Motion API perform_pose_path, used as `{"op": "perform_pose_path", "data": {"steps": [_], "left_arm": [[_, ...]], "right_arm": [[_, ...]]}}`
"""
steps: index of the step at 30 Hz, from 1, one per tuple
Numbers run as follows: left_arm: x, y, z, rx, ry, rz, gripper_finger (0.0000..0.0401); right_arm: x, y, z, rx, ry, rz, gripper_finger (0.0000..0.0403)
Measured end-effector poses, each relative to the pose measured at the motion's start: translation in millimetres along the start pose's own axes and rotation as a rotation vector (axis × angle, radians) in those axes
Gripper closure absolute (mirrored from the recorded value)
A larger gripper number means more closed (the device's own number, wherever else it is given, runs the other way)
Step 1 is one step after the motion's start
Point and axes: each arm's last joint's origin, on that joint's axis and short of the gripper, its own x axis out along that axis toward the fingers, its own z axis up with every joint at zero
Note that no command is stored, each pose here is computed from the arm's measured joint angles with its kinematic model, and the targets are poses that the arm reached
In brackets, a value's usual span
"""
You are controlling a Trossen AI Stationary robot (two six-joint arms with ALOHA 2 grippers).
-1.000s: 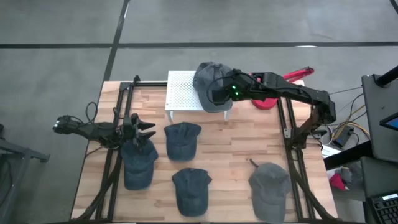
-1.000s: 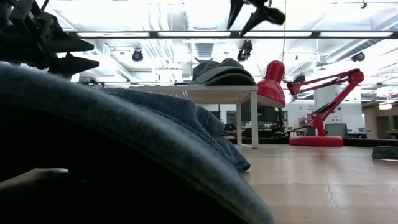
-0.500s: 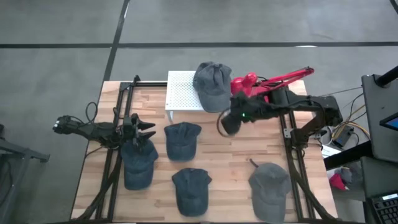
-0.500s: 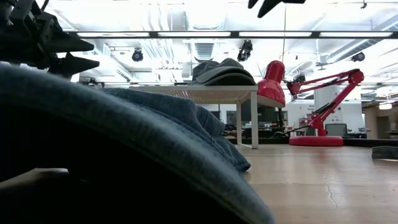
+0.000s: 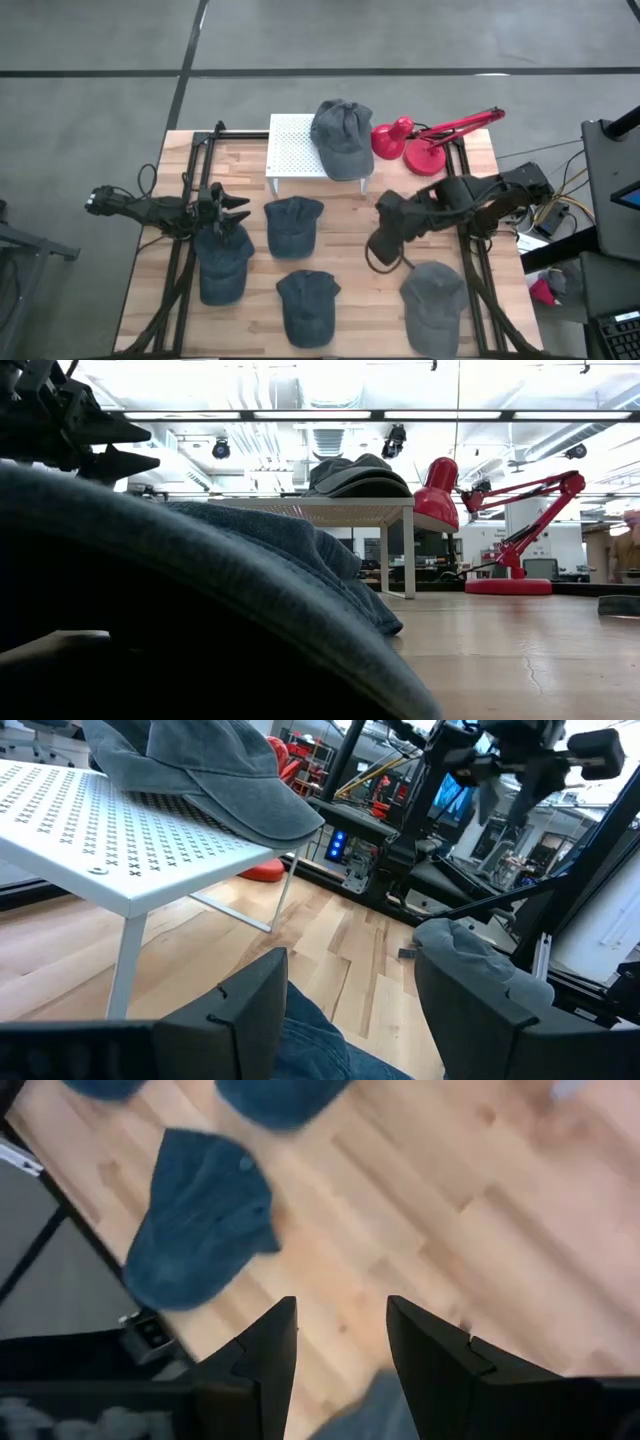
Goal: Pick & Place hat
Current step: Stack the gray cap on the gray caps on the shelf
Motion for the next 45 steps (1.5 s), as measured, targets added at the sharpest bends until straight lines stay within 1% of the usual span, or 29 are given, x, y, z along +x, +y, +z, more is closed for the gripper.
{"op": "perform_pose_path", "data": {"steps": [4, 9, 12, 19, 22, 27, 32, 37, 42, 45], "left_arm": [[0, 0, 0, 0.0, 0.0, 0.0, 0.0178], [0, 0, 0, 0.0, 0.0, 0.0, 0.0178], [0, 0, 0, 0.006, 0.0, 0.0, 0.0178], [0, 0, 0, 0.006, 0.0, 0.001, 0.0178], [0, 0, 0, 0.006, 0.0, 0.0, 0.0178], [0, 0, 0, -0.006, 0.0, 0.0, 0.0178], [0, 0, 0, -0.007, 0.0, 0.0, 0.0178], [0, 0, 0, -0.008, 0.0, 0.0, 0.0178], [0, 0, 0, -0.008, 0.0, 0.0, 0.0178], [0, 0, 0, -0.008, 0.0, 0.0, 0.0178]], "right_arm": [[-1, 0, -19, 0.112, 0.093, -0.041, 0.025], [-4, -3, -42, 0.22, 0.171, -0.139, 0.0259], [-6, -2, -54, 0.267, 0.18, -0.166, 0.0262], [-7, 3, -77, 0.315, 0.212, -0.191, 0.0258], [-2, 3, -87, 0.347, 0.222, -0.222, 0.0248], [11, -1, -111, 0.397, 0.291, -0.301, 0.0228], [27, -1, -136, 0.443, 0.315, -0.317, 0.0203], [41, -1, -157, 0.525, 0.319, -0.304, 0.0177], [53, -5, -172, 0.571, 0.322, -0.323, 0.0146], [59, -9, -176, 0.595, 0.357, -0.367, 0.0128]]}}
